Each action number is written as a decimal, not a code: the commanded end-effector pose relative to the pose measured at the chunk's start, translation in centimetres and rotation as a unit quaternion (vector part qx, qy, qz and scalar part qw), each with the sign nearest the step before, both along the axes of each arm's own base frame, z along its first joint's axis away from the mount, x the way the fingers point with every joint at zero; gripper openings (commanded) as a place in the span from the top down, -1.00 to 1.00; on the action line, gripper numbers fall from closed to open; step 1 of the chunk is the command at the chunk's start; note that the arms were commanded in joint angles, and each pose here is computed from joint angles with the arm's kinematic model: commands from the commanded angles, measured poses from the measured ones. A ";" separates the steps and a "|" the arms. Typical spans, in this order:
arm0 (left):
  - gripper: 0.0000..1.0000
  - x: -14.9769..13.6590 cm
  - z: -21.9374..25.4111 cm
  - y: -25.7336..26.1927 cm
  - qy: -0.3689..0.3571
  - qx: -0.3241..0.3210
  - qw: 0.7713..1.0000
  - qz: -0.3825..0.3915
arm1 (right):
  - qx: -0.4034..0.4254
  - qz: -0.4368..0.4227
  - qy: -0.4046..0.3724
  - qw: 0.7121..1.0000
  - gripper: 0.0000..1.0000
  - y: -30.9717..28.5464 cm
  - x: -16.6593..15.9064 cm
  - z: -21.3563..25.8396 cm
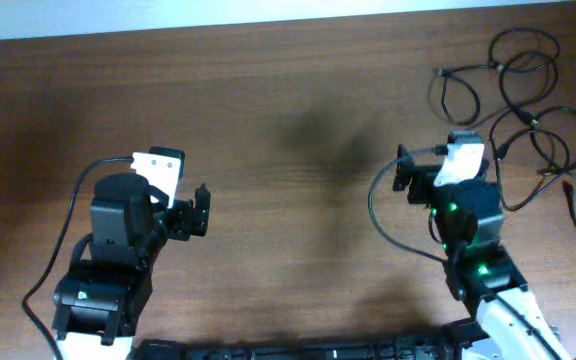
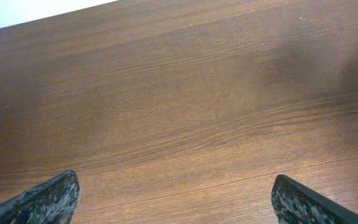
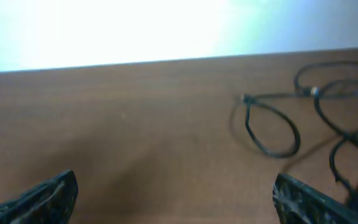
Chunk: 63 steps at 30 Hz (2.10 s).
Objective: Untangle cables
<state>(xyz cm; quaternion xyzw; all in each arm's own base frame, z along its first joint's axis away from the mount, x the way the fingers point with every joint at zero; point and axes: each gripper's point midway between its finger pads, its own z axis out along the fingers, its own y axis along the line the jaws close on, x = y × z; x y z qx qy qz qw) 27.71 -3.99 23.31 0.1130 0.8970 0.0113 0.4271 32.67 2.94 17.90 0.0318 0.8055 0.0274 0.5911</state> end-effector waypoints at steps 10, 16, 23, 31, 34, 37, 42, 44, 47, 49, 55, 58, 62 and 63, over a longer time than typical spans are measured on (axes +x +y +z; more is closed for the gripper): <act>-0.98 0.1 0.2 0.3 -0.005 0.009 1.000 0.001 | 0.006 -0.003 -0.030 1.000 -0.97 -1.1 -5.8 -6.2; -0.98 0.1 0.2 0.3 -0.005 0.009 1.000 0.001 | 0.004 -0.004 -0.054 0.999 -0.97 -1.5 -7.8 -5.0; -0.98 0.1 0.2 0.3 -0.005 0.009 1.000 0.001 | 0.010 -0.056 -0.120 0.991 -0.97 -4.1 -8.2 -2.0; -0.98 0.1 0.2 0.3 -0.005 0.009 1.000 0.001 | -0.058 -0.013 -0.114 0.992 -0.97 -3.3 -8.1 -2.2; -0.98 0.1 0.2 0.3 -0.005 0.009 1.000 0.001 | -0.058 -0.013 -0.114 0.992 -0.97 -3.3 -8.1 -2.2; -0.98 0.1 0.2 0.3 -0.005 0.009 1.000 0.001 | -0.058 -0.013 -0.114 0.992 -0.97 -3.3 -8.1 -2.2; -0.98 0.1 0.2 0.3 -0.005 0.009 1.000 0.001 | -0.058 -0.013 -0.114 0.992 -0.97 -3.3 -8.1 -2.2; -0.98 0.1 0.2 0.3 -0.005 0.009 1.000 0.001 | -0.058 -0.013 -0.114 0.992 -0.97 -3.3 -8.1 -2.2; -0.98 -0.1 0.1 0.3 -0.001 0.010 1.000 0.002 | -0.058 -0.013 -0.114 0.992 -0.97 -3.3 -8.1 -2.2; -0.98 -0.2 -0.2 0.4 0.005 0.011 1.000 0.001 | -0.058 -0.013 -0.114 0.992 -0.98 -3.3 -8.1 -2.2; -0.98 -2.2 -1.3 0.0 -0.001 -0.002 1.000 -0.014 | -0.058 -0.013 -0.115 0.992 -0.97 -3.3 -8.1 -2.2; -0.98 -2.2 -3.6 -1.5 -0.073 -0.068 0.995 -0.030 | -0.058 -0.013 -0.114 0.992 -0.98 -3.3 -8.1 -2.2; -0.98 -2.0 -5.2 -1.7 -0.205 -0.114 0.972 -0.029 | -0.058 -0.013 -0.115 0.992 -0.97 -3.3 -8.1 -2.2; -0.98 -2.1 -4.4 -1.8 -0.247 -0.121 0.961 -0.034 | -0.058 -0.013 -0.114 0.992 -0.97 -3.3 -8.1 -2.2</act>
